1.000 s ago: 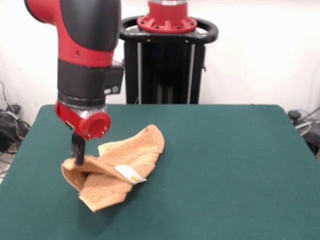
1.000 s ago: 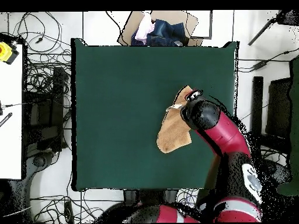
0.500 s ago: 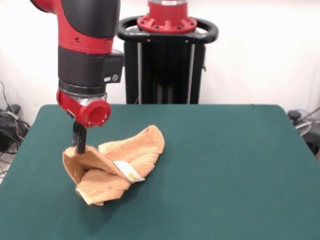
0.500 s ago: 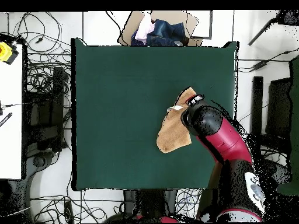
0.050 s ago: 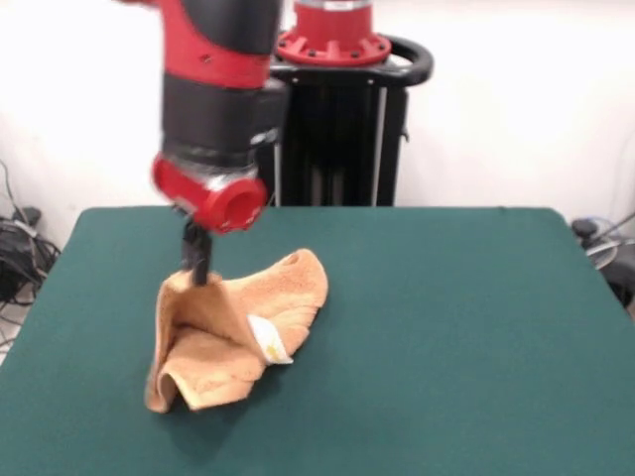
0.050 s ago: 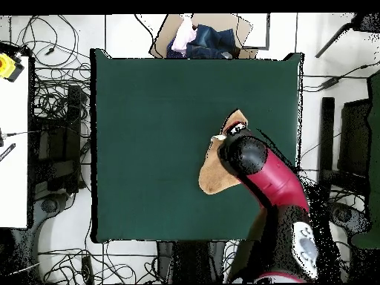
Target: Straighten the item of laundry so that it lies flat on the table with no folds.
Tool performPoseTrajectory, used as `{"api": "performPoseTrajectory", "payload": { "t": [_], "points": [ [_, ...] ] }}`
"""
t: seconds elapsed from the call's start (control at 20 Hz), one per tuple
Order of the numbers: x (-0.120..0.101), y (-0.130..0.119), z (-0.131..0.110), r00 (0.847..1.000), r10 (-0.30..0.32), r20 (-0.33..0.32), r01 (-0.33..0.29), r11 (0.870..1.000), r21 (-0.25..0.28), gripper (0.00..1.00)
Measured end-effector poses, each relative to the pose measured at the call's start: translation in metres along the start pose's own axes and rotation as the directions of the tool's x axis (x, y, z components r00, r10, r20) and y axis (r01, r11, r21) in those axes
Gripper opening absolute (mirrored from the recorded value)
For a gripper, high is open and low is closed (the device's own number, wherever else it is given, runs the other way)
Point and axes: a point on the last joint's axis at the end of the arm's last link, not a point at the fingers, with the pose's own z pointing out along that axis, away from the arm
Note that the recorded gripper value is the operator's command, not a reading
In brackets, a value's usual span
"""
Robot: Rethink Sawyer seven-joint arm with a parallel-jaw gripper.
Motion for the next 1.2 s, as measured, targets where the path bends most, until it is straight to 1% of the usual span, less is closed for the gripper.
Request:
{"api": "performPoseTrajectory", "payload": {
  "t": [0.1, 0.25, 0.3, 0.35, 0.45, 0.5, 0.55, 0.65, 0.7, 0.9, 1.05, 1.2],
  "points": [
    [0.010, 0.012, -0.018, 1.000, -0.020, -0.012, 0.020, 1.000, 0.004, 0.00],
    [0.036, 0.039, -0.068, 0.996, -0.043, -0.076, 0.043, 0.999, 0.001, 0.00],
    [0.045, 0.046, -0.087, 0.993, -0.041, -0.107, 0.041, 0.999, -0.001, 0.00],
    [0.051, 0.050, -0.099, 0.991, -0.038, -0.127, 0.039, 0.999, -0.002, 0.00],
    [0.064, 0.056, -0.135, 0.983, -0.017, -0.184, 0.016, 1.000, -0.004, 0.00],
    [0.066, 0.056, -0.143, 0.981, -0.010, -0.195, 0.009, 1.000, -0.004, 0.00],
    [0.068, 0.055, -0.158, 0.977, 0.007, -0.211, -0.009, 1.000, -0.005, 0.00],
    [0.067, 0.053, -0.168, 0.975, 0.025, -0.219, -0.027, 1.000, -0.005, 0.00],
    [0.064, 0.050, -0.178, 0.975, 0.041, -0.218, -0.044, 0.999, -0.010, 0.00],
    [0.054, 0.044, -0.193, 0.979, 0.068, -0.192, -0.074, 0.997, -0.025, 0.00],
    [0.044, 0.040, -0.198, 0.984, 0.083, -0.158, -0.091, 0.995, -0.040, 0.00],
    [0.037, 0.035, -0.196, 0.986, 0.102, -0.134, -0.109, 0.993, -0.045, 0.00]
  ]
}}
